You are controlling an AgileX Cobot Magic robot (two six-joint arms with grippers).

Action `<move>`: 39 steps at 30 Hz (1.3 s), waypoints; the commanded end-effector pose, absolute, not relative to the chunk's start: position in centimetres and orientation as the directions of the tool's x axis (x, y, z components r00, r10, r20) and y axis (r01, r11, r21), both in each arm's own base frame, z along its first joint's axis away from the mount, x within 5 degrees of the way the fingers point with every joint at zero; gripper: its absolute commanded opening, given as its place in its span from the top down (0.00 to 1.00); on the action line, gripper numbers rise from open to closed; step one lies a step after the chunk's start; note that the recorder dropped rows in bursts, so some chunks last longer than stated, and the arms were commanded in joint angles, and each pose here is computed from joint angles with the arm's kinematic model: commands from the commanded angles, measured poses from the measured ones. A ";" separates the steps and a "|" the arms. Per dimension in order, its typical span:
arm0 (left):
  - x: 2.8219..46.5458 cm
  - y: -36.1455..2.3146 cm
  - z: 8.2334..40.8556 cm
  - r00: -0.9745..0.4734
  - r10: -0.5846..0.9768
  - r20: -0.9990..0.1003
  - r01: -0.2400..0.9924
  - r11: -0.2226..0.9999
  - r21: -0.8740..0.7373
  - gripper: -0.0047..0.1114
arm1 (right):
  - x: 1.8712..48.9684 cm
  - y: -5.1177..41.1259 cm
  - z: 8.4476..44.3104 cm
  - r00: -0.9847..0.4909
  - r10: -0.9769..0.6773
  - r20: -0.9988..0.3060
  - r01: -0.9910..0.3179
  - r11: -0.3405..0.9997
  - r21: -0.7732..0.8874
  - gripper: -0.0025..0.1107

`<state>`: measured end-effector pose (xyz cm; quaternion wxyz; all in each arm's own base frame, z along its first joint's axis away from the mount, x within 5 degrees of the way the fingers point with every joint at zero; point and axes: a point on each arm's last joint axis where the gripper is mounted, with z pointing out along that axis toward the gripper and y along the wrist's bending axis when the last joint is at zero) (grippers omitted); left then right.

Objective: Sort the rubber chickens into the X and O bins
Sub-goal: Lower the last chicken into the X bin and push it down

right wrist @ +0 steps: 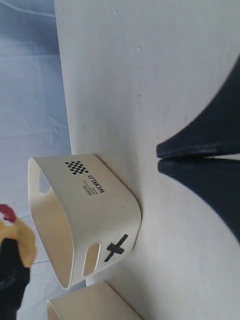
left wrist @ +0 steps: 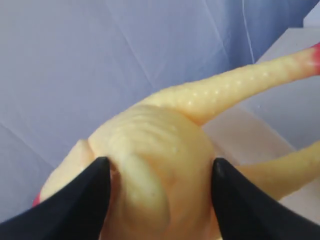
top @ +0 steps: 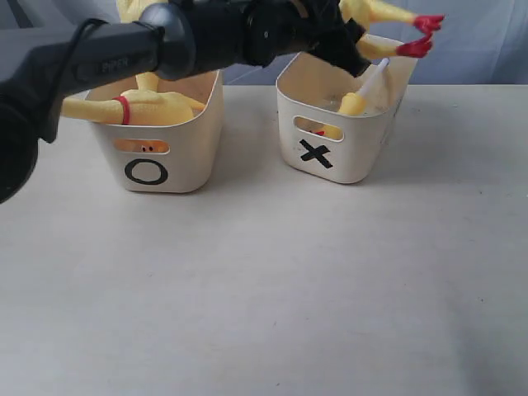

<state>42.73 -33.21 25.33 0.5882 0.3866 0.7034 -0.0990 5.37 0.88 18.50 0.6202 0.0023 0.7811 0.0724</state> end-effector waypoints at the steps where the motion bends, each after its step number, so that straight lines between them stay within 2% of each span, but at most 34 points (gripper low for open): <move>1: 43.3 -33.4 23.5 -0.025 0.428 -0.903 0.657 0.688 0.308 0.38 | 5.4 0.9 18.6 -0.218 0.094 -0.972 -0.090 0.989 0.116 0.99; 2: 43.3 -33.4 23.5 -0.023 0.429 -0.903 0.656 0.688 0.310 0.37 | 5.4 0.9 18.6 -0.218 0.094 -0.972 -0.090 0.989 0.116 0.99; 8: 42.8 -33.1 24.1 0.070 0.591 -0.804 0.671 0.569 0.476 0.51 | 5.4 0.9 18.6 -0.218 0.094 -0.972 -0.090 0.989 0.116 0.99; 13: 42.0 -32.2 25.1 0.059 0.715 -0.697 0.703 0.466 0.537 0.46 | 5.4 0.9 18.6 -0.218 0.094 -0.972 -0.090 0.989 0.116 0.99; 15: 41.6 -31.9 24.8 0.074 0.781 -0.620 0.725 0.385 0.571 0.46 | 5.4 0.9 18.6 -0.218 0.094 -0.972 -0.090 0.989 0.116 0.99; 19: 41.2 -31.4 24.0 0.130 0.868 -0.480 0.759 0.224 0.611 0.46 | 5.4 0.9 18.6 -0.218 0.094 -0.972 -0.090 0.989 0.116 0.99; 23: 41.4 -31.6 23.5 0.174 0.876 -0.450 0.744 0.183 0.643 0.46 | 5.4 0.9 18.6 -0.218 0.094 -0.972 -0.090 0.989 0.116 0.99; 26: 41.9 -31.6 22.5 0.210 0.897 -0.390 0.723 0.126 0.679 0.51 | 5.4 0.9 18.6 -0.218 0.094 -0.972 -0.090 0.989 0.116 0.99; 29: 42.3 -31.5 20.8 0.234 0.926 -0.295 0.714 0.043 0.699 0.56 | 5.4 0.9 18.6 -0.218 0.094 -0.972 -0.090 0.989 0.116 0.99; 30: 42.6 -31.3 19.6 0.265 0.942 -0.206 0.691 -0.037 0.721 0.57 | 5.4 0.9 18.6 -0.218 0.094 -0.972 -0.090 0.989 0.116 0.99; 32: 43.0 -31.2 18.7 0.298 0.946 -0.127 0.660 -0.109 0.743 0.57 | 5.4 0.9 18.6 -0.218 0.094 -0.972 -0.090 0.989 0.116 0.99; 33: 43.1 -31.2 18.2 0.302 0.948 -0.105 0.659 -0.128 0.741 0.59 | 5.4 0.9 18.6 -0.218 0.094 -0.972 -0.090 0.989 0.116 0.99; 35: 43.0 -31.1 17.7 0.287 0.953 -0.101 0.678 -0.128 0.724 0.87 | 5.4 0.9 18.6 -0.218 0.094 -0.972 -0.090 0.989 0.116 0.99; 36: 43.0 -31.1 17.8 0.277 0.954 -0.113 0.682 -0.112 0.723 0.95 | 5.4 0.9 18.6 -0.218 0.094 -0.972 -0.090 0.989 0.116 0.99; 39: 42.7 -31.0 19.7 0.187 0.957 -0.223 0.694 0.031 0.719 0.96 | 5.4 0.9 18.6 -0.218 0.094 -0.972 -0.090 0.989 0.116 0.99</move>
